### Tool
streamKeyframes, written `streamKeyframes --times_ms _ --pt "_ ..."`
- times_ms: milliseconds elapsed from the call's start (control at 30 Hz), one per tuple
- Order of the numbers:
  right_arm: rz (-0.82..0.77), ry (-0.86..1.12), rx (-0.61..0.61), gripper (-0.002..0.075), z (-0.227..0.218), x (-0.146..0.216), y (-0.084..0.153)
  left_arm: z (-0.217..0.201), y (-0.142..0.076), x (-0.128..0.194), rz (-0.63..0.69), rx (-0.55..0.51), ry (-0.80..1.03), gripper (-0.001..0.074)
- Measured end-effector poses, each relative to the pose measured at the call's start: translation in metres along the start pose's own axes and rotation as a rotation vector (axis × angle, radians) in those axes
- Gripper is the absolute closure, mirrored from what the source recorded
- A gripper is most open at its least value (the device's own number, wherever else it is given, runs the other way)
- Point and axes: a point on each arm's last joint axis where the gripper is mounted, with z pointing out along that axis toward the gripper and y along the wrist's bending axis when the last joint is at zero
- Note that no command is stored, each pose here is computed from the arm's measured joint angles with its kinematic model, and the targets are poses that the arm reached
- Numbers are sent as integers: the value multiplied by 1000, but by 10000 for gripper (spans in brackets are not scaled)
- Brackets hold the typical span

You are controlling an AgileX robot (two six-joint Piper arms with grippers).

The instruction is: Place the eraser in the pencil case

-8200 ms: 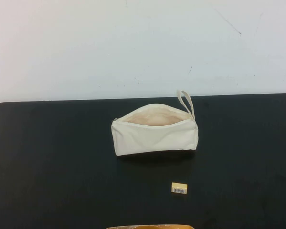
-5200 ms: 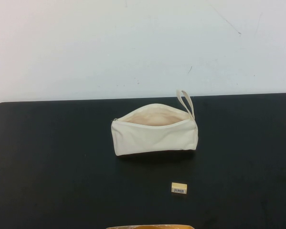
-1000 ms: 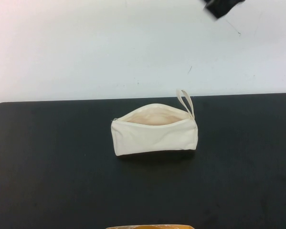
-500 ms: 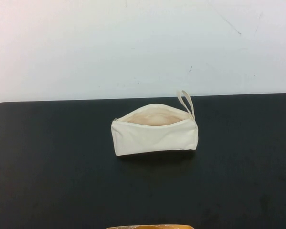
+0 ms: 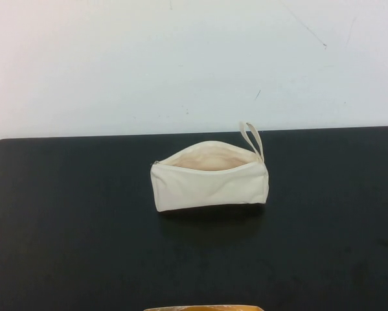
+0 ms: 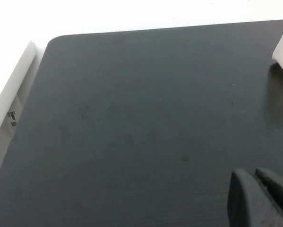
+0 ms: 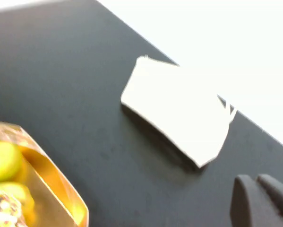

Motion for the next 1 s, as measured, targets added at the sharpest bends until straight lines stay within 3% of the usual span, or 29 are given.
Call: streamKeyframes --times_ms 167,433,1000 --pt "7 -80 90 726 16 28 2 0 0 0 0 0 0 736" --pt "-15 -362 282 726 10 12 -11 0 0 0 0 0 0 736" --pt "-7 -368 286 726 10 13 -11 0 0 0 0 0 0 736"
